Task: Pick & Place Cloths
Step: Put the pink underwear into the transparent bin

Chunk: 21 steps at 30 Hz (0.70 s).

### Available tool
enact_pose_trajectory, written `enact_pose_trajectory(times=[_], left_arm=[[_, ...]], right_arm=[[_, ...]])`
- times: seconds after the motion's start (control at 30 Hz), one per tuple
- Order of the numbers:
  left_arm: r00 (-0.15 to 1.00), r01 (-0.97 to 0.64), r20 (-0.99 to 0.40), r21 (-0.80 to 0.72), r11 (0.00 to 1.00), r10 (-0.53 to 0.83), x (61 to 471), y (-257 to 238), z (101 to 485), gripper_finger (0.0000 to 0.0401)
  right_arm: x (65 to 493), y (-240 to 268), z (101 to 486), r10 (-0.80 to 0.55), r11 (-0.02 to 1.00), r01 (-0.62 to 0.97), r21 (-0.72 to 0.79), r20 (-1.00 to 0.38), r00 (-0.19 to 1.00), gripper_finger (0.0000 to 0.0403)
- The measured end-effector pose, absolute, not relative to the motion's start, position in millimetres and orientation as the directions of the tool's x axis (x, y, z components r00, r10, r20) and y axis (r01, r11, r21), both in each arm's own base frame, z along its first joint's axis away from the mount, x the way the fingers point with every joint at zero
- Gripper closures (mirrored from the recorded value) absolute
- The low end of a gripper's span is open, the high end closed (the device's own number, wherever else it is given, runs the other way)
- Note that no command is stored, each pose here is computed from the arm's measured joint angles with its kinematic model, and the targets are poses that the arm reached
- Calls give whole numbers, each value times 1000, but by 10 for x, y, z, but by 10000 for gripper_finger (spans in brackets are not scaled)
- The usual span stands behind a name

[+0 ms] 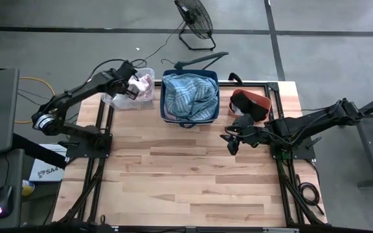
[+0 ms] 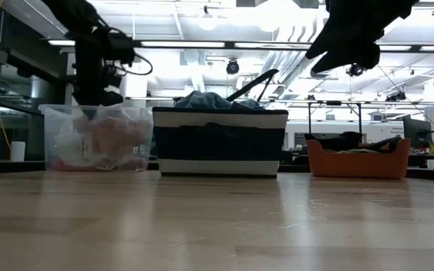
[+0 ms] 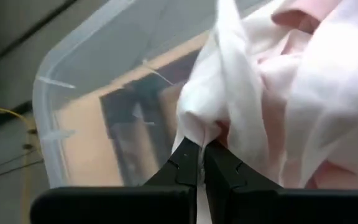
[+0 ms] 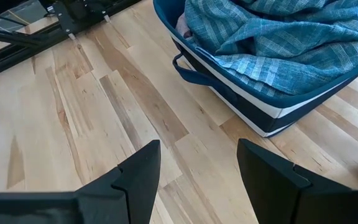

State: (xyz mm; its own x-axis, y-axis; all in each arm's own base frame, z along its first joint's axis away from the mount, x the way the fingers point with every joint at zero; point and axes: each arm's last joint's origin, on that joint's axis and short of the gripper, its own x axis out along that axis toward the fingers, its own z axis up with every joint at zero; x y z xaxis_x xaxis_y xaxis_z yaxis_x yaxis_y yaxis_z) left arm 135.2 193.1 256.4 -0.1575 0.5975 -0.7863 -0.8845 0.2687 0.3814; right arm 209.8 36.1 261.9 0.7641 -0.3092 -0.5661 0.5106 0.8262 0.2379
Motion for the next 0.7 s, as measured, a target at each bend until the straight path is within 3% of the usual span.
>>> enact_pose_trajectory(times=[0.37,0.7], left_arm=[[4,-939,-876,163,304,482,1364,2136,2392,393],[64,-918,-877,136,373,476,1411,2160,2505,249]], right_arm=[[2099,353,2623,-341,822,527,217,-553,760,198],[2099,355,2622,-333,830,517,210,-556,761,198]])
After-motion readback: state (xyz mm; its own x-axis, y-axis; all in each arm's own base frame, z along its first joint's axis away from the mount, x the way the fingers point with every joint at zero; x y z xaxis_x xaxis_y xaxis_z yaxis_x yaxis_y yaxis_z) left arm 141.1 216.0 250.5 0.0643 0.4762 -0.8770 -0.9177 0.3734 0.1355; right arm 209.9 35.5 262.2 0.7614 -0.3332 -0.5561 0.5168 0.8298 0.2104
